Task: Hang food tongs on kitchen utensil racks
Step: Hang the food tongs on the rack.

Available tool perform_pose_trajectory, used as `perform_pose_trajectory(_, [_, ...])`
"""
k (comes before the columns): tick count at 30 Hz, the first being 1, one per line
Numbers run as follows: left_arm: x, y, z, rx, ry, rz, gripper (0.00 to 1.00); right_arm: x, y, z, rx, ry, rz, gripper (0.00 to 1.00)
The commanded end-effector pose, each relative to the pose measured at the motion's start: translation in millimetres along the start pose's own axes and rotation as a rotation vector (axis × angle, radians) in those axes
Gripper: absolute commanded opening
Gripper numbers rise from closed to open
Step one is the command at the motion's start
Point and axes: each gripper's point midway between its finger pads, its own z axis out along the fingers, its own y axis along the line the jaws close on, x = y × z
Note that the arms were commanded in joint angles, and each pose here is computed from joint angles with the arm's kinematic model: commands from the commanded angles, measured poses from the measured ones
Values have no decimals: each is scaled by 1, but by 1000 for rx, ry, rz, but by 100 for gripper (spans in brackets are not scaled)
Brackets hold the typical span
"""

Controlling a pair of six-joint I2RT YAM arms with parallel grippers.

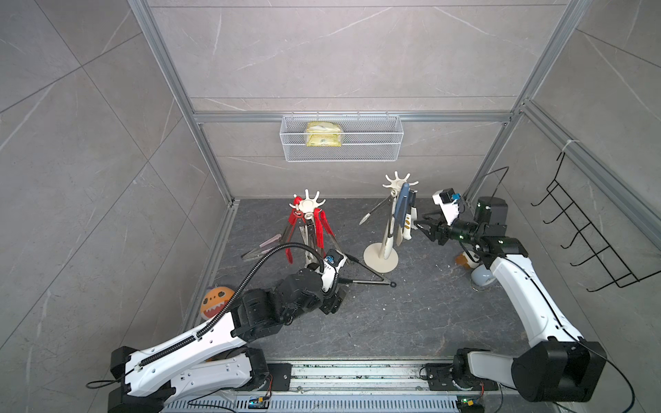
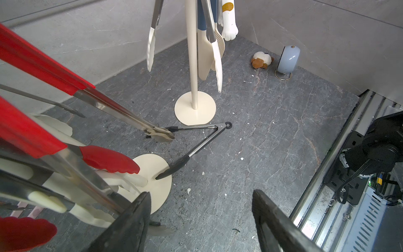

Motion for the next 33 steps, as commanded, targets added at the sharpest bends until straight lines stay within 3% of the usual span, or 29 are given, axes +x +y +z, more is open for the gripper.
perform_pose_trajectory(1, [-12,-4,-2,25,-40,13,76,13,-14,-10,119,-11,341,53])
perform_pose_trajectory(5, [-10,-7,-2,43,-41,32,77,80,-18,-9,222,132,798,51])
perform_pose_trajectory(8, [-9,-10,-2,62,-45,58,78,128,-13,-12,305,229,1059,50])
perform_pose_trajectory(15, [8,-27,6,202,19,87,77,214,15,-24,430,352,1386,50])
perform_pose_trajectory(19, [25,-35,25,256,92,72,74,237,25,-31,448,398,1365,52])
perform_pose_trajectory(22, [38,-42,42,276,148,74,72,234,29,-31,403,395,1305,53])
perform_pose_trajectory(33, [64,-49,106,238,284,104,66,146,36,-36,205,134,984,58])
